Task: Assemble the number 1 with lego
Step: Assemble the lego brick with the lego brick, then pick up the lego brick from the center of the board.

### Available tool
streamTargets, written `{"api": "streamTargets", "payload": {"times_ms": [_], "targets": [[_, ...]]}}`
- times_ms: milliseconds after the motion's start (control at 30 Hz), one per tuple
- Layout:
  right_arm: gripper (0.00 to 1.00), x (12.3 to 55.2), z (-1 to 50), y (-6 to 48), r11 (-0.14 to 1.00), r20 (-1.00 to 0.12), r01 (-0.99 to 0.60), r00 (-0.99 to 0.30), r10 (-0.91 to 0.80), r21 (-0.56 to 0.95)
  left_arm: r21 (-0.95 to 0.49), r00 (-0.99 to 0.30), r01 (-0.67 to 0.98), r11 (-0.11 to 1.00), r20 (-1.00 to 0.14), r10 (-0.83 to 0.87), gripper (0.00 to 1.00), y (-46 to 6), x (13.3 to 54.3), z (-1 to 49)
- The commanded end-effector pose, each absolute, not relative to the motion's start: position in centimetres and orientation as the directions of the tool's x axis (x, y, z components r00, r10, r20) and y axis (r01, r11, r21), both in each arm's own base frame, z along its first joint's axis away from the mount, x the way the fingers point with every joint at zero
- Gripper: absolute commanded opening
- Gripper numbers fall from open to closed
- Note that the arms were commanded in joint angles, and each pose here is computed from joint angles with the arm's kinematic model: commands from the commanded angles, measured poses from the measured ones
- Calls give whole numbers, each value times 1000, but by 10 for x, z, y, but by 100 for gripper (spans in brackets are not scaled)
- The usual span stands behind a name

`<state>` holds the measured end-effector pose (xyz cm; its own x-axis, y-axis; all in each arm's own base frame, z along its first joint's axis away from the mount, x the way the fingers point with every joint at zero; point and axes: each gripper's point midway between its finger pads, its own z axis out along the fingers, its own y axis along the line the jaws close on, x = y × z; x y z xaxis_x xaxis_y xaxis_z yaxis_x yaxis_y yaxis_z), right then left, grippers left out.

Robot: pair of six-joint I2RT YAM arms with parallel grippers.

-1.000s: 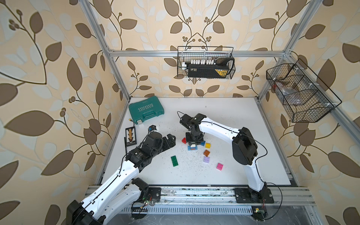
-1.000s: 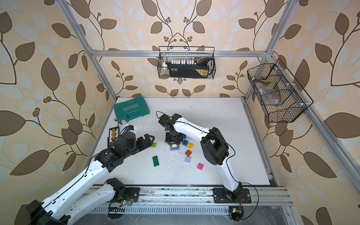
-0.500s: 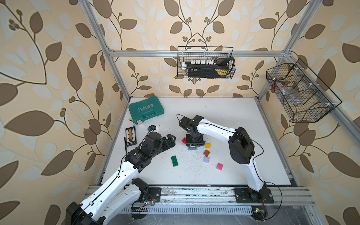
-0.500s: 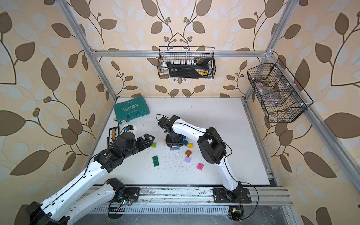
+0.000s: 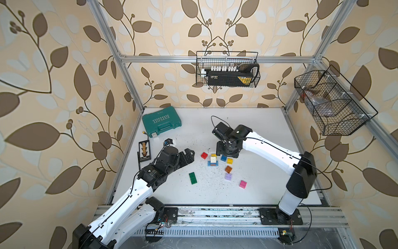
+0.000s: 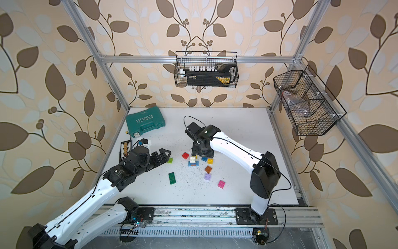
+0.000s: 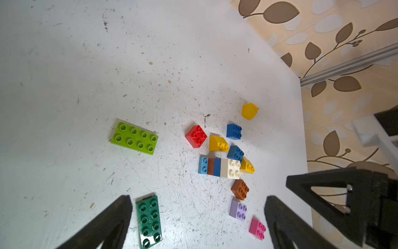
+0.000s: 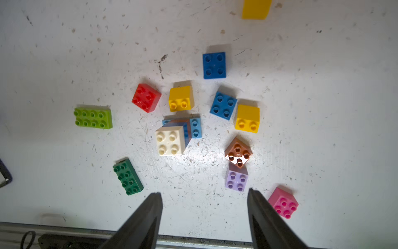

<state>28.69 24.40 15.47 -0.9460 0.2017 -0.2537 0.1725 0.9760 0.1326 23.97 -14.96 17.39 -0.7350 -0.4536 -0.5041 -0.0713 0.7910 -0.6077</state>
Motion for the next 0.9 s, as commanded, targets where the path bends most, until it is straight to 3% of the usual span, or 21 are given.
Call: {"api": "streamTargets", "payload": {"times_ms": [0, 200, 433, 867], "targets": [[65, 301, 128, 221, 958, -276, 257, -919, 282, 124, -614, -755, -70, 786, -482, -445, 99, -151, 237, 171], [65, 328, 110, 205, 935, -271, 312, -898, 348, 169, -613, -762, -104, 783, -457, -458, 99, -146, 228, 164], [65, 317, 68, 213, 937, -219, 294, -917, 332, 189, -603, -769, -159, 782, -421, -481, 99, -145, 230, 155], [66, 300, 34, 206, 962, -208, 269, -939, 275, 57, -565, -786, -243, 789, -362, -502, 99, -140, 225, 141]]}}
